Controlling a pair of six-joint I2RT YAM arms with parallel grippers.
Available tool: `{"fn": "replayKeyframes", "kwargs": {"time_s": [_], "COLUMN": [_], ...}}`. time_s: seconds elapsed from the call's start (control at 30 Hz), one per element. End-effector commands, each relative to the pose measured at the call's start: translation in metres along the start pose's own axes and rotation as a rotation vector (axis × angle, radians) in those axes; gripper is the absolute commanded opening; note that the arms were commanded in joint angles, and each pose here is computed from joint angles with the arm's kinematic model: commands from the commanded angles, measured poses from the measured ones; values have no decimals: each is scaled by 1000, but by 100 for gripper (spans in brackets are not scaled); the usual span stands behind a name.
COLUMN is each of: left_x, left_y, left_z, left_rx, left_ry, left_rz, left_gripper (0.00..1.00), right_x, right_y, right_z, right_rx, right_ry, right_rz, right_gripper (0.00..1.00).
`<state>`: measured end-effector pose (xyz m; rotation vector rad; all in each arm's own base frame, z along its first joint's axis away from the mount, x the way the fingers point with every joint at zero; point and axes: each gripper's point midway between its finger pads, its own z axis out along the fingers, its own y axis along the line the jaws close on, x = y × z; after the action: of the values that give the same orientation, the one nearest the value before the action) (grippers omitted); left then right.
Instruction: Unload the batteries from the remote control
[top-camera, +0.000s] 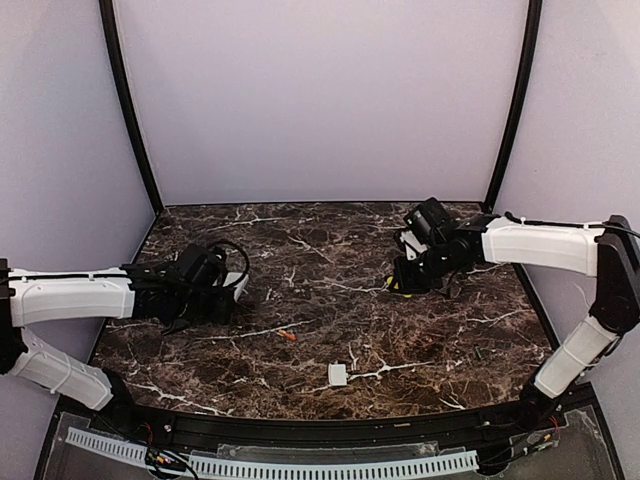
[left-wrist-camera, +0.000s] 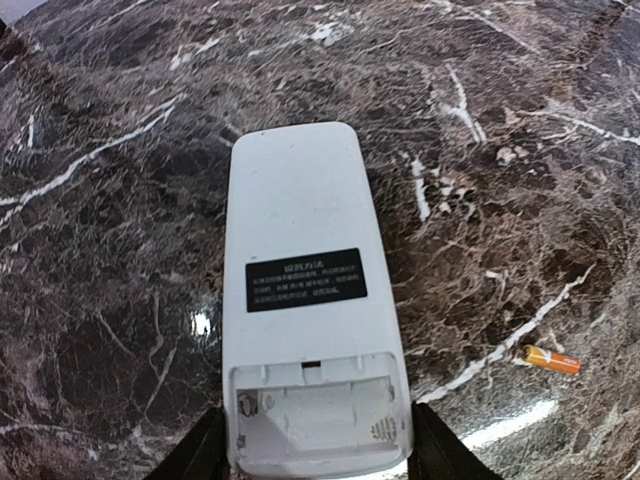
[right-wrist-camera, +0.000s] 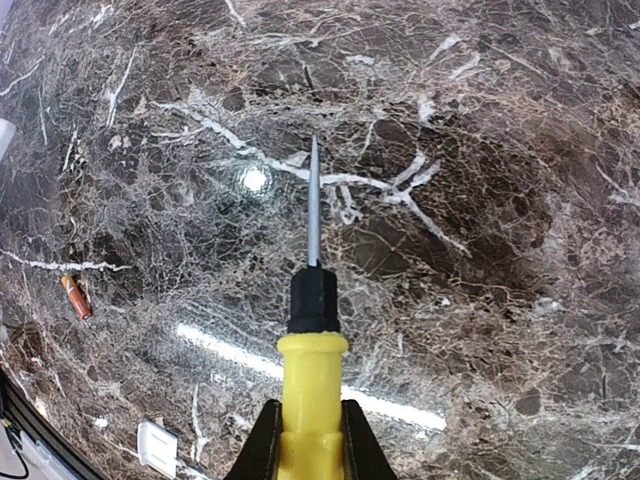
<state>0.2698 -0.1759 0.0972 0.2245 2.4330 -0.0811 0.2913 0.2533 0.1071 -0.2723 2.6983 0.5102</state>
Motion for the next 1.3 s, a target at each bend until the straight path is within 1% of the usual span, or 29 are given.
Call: {"fn": "replayKeyframes", "kwargs": {"time_s": [0.0, 0.13, 0.4, 0.47, 0.53, 0.57, 0.6, 0.63, 0.67, 0.73, 0.83, 0.87, 0.97, 1.07, 1.1, 1.13, 1.2, 1.27], "left_x": [38, 48, 66, 70, 76, 79, 80, 83, 84, 86, 87, 87, 86, 84, 83, 83, 80, 78], "left_y": [21, 17, 17, 15, 15, 16, 16, 16, 16, 14, 12, 12, 12, 12, 13, 14, 15, 16], "left_z": [10, 18, 28, 30, 32, 33, 34, 35, 35, 37, 38, 38, 38, 37, 36, 36, 35, 34], "left_rx": [-108, -104, -141, -138, -141, -145, -147, -151, -150, -138, -128, -127, -125, -128, -134, -136, -143, -149], "left_ry": [114, 156, 207, 219, 232, 240, 242, 249, 253, 262, 265, 265, 264, 259, 255, 251, 242, 232], "left_rz": [-54, -72, -115, -120, -131, -133, -140, -140, -143, -137, -132, -131, -128, -130, -130, -131, -135, -135], "left_gripper": [0, 0, 0, 3, 9, 14, 17, 22, 24, 34, 44, 49, 57, 70, 73, 77, 83, 85], "right_x": [-2, 10, 23, 28, 32, 33, 35, 36, 37, 42, 48, 49, 55, 59, 59, 60, 61, 63], "right_y": [11, 11, -1, -2, -3, -3, -4, -5, -6, -5, -4, -4, -5, -7, -8, -9, -10, -12], "right_z": [16, 30, 53, 58, 62, 64, 66, 67, 68, 71, 76, 78, 81, 82, 82, 83, 84, 85], "right_rx": [12, 36, 72, 73, 65, 66, 67, 69, 72, 62, 49, 48, 48, 52, 54, 57, 63, 69], "right_ry": [-41, -10, 7, 19, 30, 33, 37, 40, 43, 64, 91, 99, 118, 128, 128, 131, 134, 140], "right_rz": [-19, -27, -15, -15, -16, -16, -17, -20, -20, -22, -27, -27, -23, -19, -17, -16, -15, -14], "right_gripper": [0, 0, 0, 0, 0, 0, 0, 0, 0, 0, 0, 0, 1, 5, 7, 9, 12, 14]}}
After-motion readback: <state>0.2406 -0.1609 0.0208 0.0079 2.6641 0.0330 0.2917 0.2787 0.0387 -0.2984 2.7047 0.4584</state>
